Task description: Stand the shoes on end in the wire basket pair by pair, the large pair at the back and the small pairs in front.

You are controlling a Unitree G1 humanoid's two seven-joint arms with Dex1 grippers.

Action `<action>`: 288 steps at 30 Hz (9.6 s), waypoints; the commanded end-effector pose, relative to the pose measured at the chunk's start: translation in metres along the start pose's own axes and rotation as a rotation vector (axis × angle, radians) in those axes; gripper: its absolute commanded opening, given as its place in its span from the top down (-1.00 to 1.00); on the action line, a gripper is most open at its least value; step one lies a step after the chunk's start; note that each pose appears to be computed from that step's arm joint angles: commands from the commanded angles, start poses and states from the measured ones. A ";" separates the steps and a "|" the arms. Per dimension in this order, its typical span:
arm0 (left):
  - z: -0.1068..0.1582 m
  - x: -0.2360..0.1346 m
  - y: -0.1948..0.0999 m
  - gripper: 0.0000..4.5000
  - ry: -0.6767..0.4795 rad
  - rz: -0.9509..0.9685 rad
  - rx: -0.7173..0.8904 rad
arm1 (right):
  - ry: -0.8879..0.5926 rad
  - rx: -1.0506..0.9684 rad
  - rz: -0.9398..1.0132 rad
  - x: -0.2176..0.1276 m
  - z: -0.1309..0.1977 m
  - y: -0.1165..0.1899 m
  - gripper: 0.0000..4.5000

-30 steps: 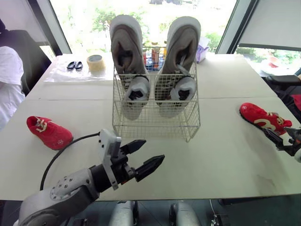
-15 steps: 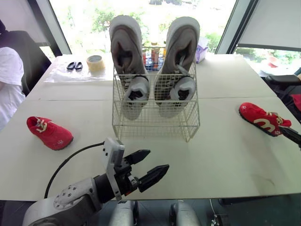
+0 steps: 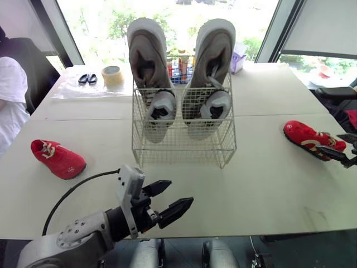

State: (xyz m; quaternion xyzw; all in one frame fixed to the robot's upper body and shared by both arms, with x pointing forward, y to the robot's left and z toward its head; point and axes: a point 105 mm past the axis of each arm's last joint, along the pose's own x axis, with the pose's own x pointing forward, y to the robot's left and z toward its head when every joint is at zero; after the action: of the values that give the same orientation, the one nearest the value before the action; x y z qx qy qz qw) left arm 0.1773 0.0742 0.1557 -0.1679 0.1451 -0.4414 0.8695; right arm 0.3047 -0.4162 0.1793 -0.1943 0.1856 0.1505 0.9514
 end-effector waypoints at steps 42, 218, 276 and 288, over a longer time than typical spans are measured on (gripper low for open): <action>-0.001 0.014 0.021 -1.00 -0.057 0.104 0.107 | 0.044 0.438 0.065 0.039 0.043 0.011 0.98; 0.276 0.043 -0.008 0.89 -0.659 -0.746 -0.037 | -1.352 0.646 0.827 -0.051 0.329 0.232 -0.99; 0.234 0.009 0.025 -0.95 -0.397 -0.248 0.395 | -1.276 0.261 0.763 -0.084 0.316 0.174 0.60; 0.183 -0.010 0.030 -0.95 -0.268 -0.073 0.356 | -0.897 -0.148 0.818 -0.042 0.258 0.188 0.60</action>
State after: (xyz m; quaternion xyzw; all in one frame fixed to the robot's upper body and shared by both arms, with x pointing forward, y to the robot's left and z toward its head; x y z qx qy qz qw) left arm 0.2756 0.1248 0.3046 -0.0748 -0.0466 -0.4731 0.8766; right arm 0.2860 -0.1536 0.3511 -0.0562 -0.1647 0.5730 0.8009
